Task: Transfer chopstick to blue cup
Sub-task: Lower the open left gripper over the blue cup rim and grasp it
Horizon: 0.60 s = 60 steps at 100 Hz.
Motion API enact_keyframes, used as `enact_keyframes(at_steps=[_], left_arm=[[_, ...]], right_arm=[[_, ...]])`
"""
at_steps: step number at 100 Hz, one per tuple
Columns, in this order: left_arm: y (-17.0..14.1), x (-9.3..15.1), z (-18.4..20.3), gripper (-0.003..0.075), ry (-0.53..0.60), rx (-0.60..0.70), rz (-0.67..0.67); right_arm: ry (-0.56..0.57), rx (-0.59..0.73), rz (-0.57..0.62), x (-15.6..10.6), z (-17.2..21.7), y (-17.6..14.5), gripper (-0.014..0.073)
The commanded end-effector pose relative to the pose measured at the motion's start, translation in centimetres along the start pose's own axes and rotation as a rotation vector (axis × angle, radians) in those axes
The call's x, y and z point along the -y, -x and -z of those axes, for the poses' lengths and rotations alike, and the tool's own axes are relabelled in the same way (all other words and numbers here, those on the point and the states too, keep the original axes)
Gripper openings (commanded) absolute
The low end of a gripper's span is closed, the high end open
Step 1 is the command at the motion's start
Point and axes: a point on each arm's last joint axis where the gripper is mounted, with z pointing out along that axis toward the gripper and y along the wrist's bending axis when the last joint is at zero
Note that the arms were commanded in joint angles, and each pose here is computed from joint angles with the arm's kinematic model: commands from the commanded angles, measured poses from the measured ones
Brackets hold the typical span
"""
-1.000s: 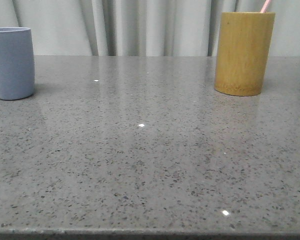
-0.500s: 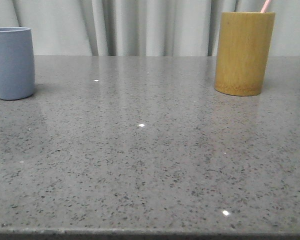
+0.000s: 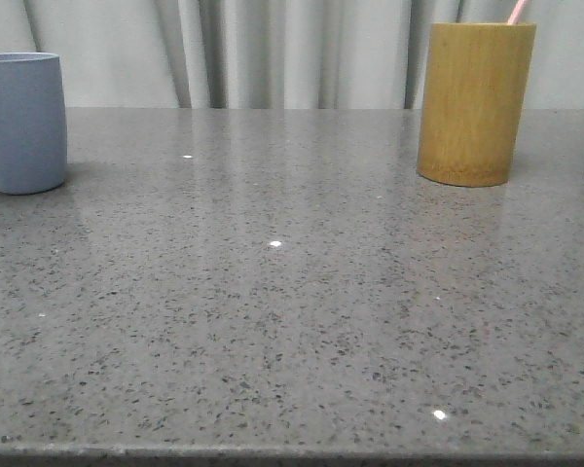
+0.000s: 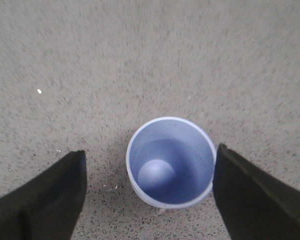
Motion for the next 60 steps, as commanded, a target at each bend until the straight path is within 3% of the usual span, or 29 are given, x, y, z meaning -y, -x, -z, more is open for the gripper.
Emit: enact_keyframes(at_steps=[1, 45, 60], left_arm=[[1.4, -0.1, -0.6, 0.0513, -0.009, 0.023, 0.010], [0.5, -1.2, -6.6, 0.0510, -0.006, -0.124, 0.042], [0.4, -1.3, -7.3, 0.0417, -0.008, -0.140, 0.049]], right_arm=[[0.005, 0.096, 0.011, -0.1, 0.2, 1.7, 0.0519], [0.002, 0.081, 0.011, -0.1, 0.2, 1.5, 0.0519], [0.002, 0.081, 0.011, -0.1, 0.2, 1.5, 0.0519]])
